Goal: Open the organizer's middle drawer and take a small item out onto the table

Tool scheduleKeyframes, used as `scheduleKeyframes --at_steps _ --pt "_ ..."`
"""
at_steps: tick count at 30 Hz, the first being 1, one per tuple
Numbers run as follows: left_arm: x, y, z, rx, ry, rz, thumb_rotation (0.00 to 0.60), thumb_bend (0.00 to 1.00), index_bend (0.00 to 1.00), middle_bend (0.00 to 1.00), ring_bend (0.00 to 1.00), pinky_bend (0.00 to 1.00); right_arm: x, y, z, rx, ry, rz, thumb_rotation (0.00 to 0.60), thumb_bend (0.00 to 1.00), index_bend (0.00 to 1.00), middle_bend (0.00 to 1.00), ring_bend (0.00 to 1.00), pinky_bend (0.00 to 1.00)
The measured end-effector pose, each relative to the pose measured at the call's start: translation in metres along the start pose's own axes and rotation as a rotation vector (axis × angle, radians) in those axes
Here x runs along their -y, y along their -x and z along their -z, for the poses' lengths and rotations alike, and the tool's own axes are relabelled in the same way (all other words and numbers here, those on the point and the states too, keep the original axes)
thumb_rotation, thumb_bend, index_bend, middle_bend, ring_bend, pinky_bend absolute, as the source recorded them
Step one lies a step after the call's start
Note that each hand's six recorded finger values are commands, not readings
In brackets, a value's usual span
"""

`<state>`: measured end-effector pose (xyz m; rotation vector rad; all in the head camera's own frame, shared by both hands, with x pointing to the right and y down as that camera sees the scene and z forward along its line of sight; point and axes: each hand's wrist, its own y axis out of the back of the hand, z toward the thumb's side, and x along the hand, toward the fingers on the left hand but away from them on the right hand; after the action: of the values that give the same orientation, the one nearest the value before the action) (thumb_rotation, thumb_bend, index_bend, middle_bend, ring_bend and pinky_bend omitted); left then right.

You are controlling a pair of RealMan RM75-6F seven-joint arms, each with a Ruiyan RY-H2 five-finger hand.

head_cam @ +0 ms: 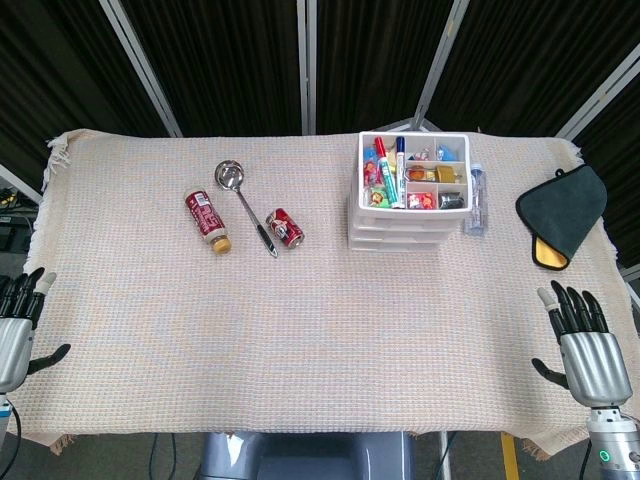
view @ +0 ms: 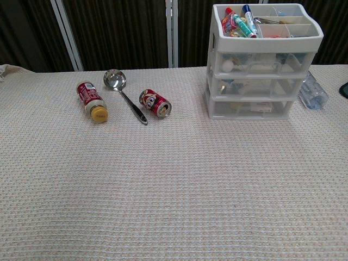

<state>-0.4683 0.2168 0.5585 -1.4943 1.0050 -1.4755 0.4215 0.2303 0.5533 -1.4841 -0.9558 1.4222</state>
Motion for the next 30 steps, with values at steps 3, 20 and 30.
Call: scheduleKeyframes --at_steps 3,20,30 --pt "0.0 0.0 0.0 0.001 0.002 0.0 0.6 0.02 0.0 0.0 0.0 0.0 0.001 0.001 0.0 0.001 0.005 -0.005 0.6 0.03 0.0 0.0 0.0 0.0" --pt "-0.011 0.003 0.005 -0.012 0.026 -0.039 0.6 0.02 0.0 0.0 0.0 0.0 -0.001 0.017 -0.027 -0.023 0.174 0.058 0.6 0.05 0.1 0.73 0.78 0.69" --pt "-0.018 0.004 0.006 -0.012 0.047 -0.066 0.6 0.02 0.0 0.0 0.0 0.0 0.019 0.058 -0.081 0.006 0.491 -0.138 0.6 0.12 0.05 0.79 0.84 0.7"
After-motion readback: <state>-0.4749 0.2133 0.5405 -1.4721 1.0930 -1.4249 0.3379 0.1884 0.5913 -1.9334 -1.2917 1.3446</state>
